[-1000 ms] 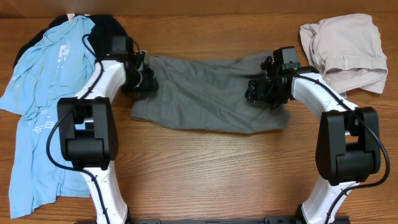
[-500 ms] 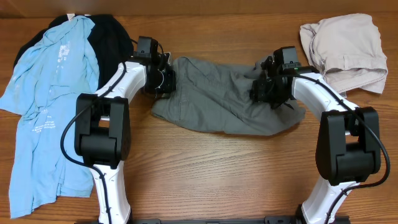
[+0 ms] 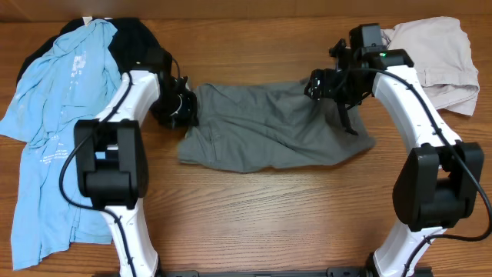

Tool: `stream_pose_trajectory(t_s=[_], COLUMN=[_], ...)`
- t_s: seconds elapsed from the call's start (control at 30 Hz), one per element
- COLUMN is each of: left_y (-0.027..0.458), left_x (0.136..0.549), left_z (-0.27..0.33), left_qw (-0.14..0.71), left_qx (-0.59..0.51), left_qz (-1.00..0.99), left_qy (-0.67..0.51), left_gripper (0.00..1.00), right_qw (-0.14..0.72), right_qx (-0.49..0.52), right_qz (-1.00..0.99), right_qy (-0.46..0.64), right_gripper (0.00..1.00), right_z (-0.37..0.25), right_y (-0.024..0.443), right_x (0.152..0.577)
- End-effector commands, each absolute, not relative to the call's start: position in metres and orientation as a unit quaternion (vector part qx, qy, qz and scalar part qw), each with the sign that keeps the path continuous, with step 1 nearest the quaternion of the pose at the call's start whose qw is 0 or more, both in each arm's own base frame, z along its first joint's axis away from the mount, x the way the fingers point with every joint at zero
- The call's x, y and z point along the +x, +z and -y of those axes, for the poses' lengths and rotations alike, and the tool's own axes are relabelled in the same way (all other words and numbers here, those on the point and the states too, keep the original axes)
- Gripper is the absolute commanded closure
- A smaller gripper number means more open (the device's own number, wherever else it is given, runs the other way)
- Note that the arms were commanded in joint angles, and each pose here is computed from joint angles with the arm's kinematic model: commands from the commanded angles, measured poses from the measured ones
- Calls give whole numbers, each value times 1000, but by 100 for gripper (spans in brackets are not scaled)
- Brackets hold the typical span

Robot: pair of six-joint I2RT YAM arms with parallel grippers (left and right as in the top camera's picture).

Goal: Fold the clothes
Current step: 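Fold the left end over toward the right gripper with the left gripper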

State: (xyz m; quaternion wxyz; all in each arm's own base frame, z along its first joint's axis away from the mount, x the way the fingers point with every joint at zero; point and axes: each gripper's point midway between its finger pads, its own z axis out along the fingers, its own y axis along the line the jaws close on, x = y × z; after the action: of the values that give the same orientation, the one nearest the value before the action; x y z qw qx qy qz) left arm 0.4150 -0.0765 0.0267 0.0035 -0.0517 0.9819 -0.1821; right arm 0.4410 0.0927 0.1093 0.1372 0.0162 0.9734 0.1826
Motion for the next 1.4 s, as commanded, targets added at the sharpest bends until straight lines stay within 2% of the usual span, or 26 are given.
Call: stream_pose_trajectory(t_s=[0.0, 0.03, 0.07, 0.2, 0.47, 0.73, 0.9, 1.03, 1.23, 1.37], left_y=[88, 98, 106, 141, 180, 205, 208, 203, 182, 150], left_x=[427, 426, 426, 430, 435, 437, 433, 429, 429, 428], left_z=[62, 60, 58, 52, 49, 63, 113, 147, 234, 290], left_qw=[74, 80, 86, 124, 159, 171, 164, 163, 169, 156], left_qx=[-41, -42, -44, -44, -45, -45, -29, -39, -5, 11], left_qz=[-982, -982, -981, -977, -973, -970, -969, -970, -966, -963], left_qy=[-169, -169, -169, -168, -161, -169, -184, -174, -198, -218], left_gripper=[96, 96, 96, 96, 96, 96, 96, 96, 96, 96], right_qw=[150, 146, 141, 127, 97, 56, 34, 33, 32, 32], right_qx=[28, 28, 27, 23, 18, 31, 38, 42, 42, 44], right_qz=[-967, -966, -965, -963, -948, -951, -953, -953, -953, -953], right_qy=[205, 212, 221, 236, 302, 301, 300, 300, 300, 299], right_gripper=[51, 68, 80, 96, 96, 96, 96, 96, 96, 96], right_z=[-86, -87, -90, -96, -118, -118, -118, -116, -116, -115], right_y=[130, 130, 131, 126, 84, 21, -4, -5, -5, -5], right_x=[442, 440, 438, 432, 417, 407, 404, 404, 404, 404])
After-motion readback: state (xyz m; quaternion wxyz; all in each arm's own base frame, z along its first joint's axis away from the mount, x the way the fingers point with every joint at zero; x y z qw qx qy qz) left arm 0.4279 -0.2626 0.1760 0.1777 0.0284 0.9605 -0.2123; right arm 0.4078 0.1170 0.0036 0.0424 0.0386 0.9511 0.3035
